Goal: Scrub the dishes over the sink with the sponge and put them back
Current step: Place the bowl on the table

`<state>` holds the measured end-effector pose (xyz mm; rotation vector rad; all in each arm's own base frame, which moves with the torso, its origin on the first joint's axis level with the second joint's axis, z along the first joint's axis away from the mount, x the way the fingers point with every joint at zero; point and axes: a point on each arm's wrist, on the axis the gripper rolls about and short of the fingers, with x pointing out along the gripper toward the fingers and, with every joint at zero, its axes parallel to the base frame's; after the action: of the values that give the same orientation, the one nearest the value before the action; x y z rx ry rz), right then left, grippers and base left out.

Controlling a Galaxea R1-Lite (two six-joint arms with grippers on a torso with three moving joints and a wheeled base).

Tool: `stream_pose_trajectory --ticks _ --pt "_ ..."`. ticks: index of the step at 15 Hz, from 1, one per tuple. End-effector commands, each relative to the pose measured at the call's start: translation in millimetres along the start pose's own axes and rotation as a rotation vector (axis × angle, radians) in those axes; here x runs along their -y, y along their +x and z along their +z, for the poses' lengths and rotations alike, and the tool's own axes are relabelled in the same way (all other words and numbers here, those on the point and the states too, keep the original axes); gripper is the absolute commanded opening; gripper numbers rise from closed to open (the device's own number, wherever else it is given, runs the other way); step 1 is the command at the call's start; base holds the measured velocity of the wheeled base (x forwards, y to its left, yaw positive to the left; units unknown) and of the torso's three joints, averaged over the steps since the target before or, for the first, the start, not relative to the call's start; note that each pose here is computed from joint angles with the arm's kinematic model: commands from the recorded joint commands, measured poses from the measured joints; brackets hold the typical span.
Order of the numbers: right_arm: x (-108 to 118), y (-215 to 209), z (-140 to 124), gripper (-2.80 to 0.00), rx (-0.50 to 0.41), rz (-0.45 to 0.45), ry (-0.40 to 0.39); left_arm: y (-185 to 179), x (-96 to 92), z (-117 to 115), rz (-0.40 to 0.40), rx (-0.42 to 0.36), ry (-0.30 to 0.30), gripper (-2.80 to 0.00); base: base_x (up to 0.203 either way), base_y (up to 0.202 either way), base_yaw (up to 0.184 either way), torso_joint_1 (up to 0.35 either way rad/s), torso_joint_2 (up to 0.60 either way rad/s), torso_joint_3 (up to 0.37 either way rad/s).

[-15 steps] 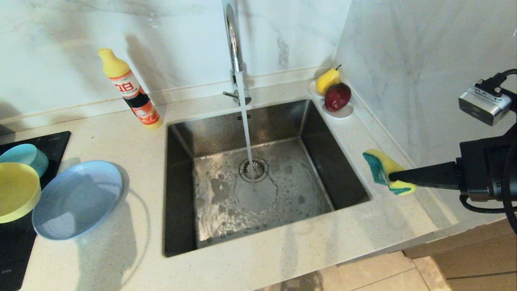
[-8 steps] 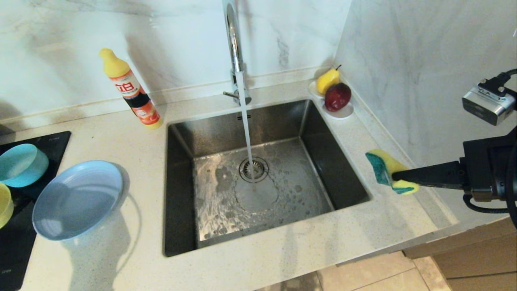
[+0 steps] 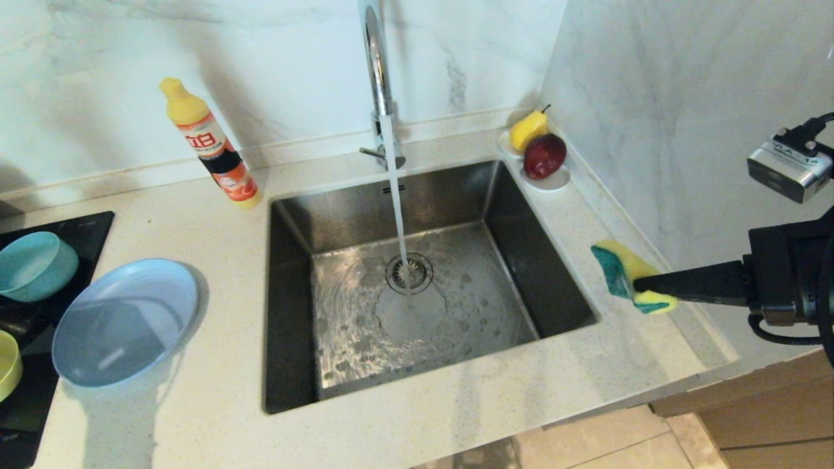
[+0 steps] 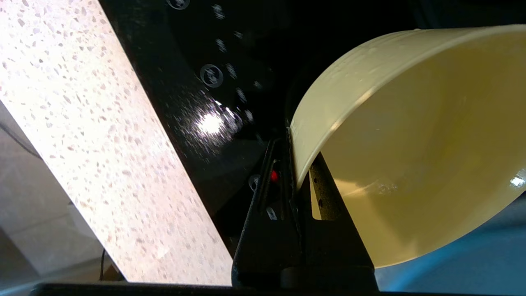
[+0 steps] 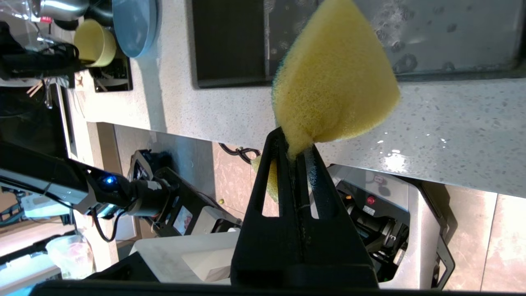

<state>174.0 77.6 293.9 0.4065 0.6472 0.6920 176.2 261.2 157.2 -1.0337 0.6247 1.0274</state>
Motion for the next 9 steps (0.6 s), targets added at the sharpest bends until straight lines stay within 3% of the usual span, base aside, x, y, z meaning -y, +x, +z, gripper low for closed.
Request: stream_pose_trajectory --ticks 1,7,8,9 --pt "0.3 0.6 -0.2 -2.80 -0.004 0.001 0.003 20.2 -6.6 3.0 0.034 -0.041 -0.022 -2.80 0.000 0.000 0.000 0.000 0.00 0.000" --pt "-1.0 -2.0 -0.6 -2.80 -0.001 0.003 0.003 27.8 -9.6 5.8 0.009 -0.076 -0.035 -2.80 0.000 0.000 0.000 0.000 0.00 0.000" --pt "-1.1 -2.8 -1.1 -2.80 -0.001 0.003 0.001 26.0 -8.9 6.1 0.001 -0.074 -0.034 0.00 0.000 0.000 0.000 0.000 0.00 0.000" --pt "-0.9 -2.3 -1.1 -2.80 -0.002 0.003 0.003 22.6 -7.5 7.0 -0.012 -0.069 -0.032 0.00 0.000 0.000 0.000 0.000 0.00 0.000"
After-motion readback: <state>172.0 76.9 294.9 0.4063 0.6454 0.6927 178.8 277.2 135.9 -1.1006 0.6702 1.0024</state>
